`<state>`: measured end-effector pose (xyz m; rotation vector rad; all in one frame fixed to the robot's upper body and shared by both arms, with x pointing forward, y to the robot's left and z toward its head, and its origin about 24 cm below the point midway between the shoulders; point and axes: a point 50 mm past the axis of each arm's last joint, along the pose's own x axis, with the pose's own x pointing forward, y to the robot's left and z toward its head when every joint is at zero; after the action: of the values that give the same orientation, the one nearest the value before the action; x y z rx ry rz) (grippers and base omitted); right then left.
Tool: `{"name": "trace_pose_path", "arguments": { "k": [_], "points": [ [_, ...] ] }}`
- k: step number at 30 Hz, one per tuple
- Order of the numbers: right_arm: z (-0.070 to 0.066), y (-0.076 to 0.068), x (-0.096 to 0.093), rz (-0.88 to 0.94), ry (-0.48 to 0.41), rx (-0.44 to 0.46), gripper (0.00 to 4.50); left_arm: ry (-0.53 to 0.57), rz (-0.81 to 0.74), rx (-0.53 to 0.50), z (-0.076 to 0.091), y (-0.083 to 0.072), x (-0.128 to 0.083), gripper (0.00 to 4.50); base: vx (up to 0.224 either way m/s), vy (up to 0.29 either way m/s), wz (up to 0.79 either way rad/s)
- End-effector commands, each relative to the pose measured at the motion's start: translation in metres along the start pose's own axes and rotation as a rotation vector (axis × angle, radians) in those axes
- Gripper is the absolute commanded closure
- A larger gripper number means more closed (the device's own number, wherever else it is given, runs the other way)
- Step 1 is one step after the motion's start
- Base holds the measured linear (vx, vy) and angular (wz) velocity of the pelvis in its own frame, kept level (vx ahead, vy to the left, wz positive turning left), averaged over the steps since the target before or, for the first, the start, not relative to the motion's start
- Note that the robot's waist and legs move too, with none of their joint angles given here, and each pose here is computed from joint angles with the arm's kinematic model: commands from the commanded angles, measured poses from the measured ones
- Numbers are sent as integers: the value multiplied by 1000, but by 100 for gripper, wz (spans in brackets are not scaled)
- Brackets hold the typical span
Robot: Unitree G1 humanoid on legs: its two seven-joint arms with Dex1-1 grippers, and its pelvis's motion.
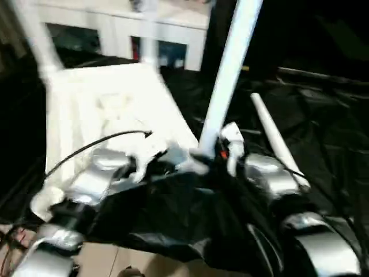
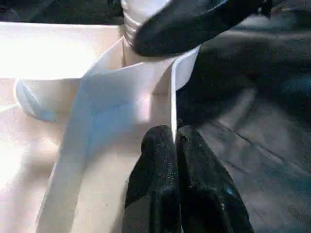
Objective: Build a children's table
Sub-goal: Rotate leg to tighten
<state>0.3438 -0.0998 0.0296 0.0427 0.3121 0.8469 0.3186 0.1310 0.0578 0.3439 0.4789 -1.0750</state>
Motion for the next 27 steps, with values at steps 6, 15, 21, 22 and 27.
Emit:
{"name": "trace_pose_path", "arguments": {
  "k": [6, 15, 21, 22, 27],
  "points": [
    [-11, 22, 28, -148, 26, 85, 180, -107, 50, 21, 39, -15, 36, 450, 0, 0, 0],
    [-3, 27, 32, -73, -3, 22, 55, -110, 2, 44, 35, -19, 33, 450, 0, 0, 0],
    [2, 23, 8, 225, -2, -150, 55, -104, -120, 93, 23, -19, 13, 450, 0, 0, 0],
    [2, 23, 8, 229, -2, -152, 55, -104, -123, 96, 23, -19, 12, 450, 0, 0, 0],
    [6, 17, -8, 349, 12, -182, 55, -82, -198, 126, 14, -20, -1, 450, 0, 0, 0]
  ]
}}
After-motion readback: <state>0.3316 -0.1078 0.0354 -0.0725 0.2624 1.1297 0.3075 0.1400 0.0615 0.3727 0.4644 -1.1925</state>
